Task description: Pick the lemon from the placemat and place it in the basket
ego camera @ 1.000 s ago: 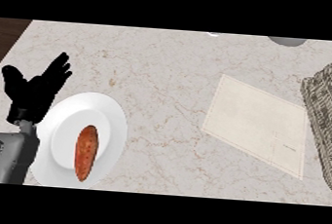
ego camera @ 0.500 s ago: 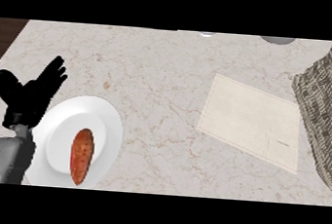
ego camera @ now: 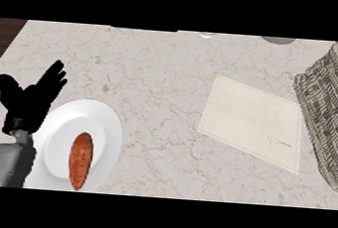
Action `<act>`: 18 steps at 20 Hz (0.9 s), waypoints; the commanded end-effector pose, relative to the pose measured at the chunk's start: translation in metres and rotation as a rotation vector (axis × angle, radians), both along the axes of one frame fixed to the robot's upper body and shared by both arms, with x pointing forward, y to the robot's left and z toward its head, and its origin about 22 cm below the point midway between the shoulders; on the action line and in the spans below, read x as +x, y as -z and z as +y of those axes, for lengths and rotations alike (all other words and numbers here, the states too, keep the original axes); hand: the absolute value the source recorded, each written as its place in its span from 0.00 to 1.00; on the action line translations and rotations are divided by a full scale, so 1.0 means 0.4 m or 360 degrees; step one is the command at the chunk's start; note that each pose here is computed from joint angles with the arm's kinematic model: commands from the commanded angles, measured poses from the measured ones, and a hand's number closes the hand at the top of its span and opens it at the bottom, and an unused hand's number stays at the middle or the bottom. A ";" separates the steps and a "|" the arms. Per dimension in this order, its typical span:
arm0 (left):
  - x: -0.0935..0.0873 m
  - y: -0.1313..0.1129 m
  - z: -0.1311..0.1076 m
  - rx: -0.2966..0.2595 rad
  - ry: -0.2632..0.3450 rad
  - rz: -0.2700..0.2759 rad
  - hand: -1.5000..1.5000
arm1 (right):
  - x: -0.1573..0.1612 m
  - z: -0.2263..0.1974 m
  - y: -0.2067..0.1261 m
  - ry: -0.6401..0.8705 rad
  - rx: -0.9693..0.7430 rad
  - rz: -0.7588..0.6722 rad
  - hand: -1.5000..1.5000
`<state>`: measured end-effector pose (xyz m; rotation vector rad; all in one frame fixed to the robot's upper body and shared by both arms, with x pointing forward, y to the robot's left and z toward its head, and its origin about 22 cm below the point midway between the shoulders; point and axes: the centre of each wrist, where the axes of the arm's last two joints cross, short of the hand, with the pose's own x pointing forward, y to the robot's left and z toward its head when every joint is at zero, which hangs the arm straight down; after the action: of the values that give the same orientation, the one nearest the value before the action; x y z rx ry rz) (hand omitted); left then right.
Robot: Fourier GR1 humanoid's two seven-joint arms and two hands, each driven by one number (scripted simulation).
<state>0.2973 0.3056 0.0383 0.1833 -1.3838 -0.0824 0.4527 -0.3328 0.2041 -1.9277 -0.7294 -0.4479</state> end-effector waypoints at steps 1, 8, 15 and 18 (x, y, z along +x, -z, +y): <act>-0.007 0.021 0.024 -0.0008 -0.0010 0.0001 0.50 | -0.039 -0.071 0.019 0.0349 0.0133 -0.0295 0.00; 0.003 -0.002 0.041 0.0030 -0.0028 0.0009 0.50 | -0.068 -0.089 0.117 0.0259 0.0190 -0.0260 0.00; -0.010 -0.022 0.023 0.0015 0.0011 -0.0029 0.50 | -0.080 -0.092 0.066 0.0282 0.0072 -0.0540 0.00; -0.002 -0.001 0.025 0.0004 -0.0066 0.0007 0.50 | -0.121 -0.123 0.014 0.0332 0.0016 -0.0789 0.00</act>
<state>0.2963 0.3141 0.0419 0.1928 -1.3856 -0.0796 0.4171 -0.3713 0.1826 -1.9573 -0.7963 -0.7603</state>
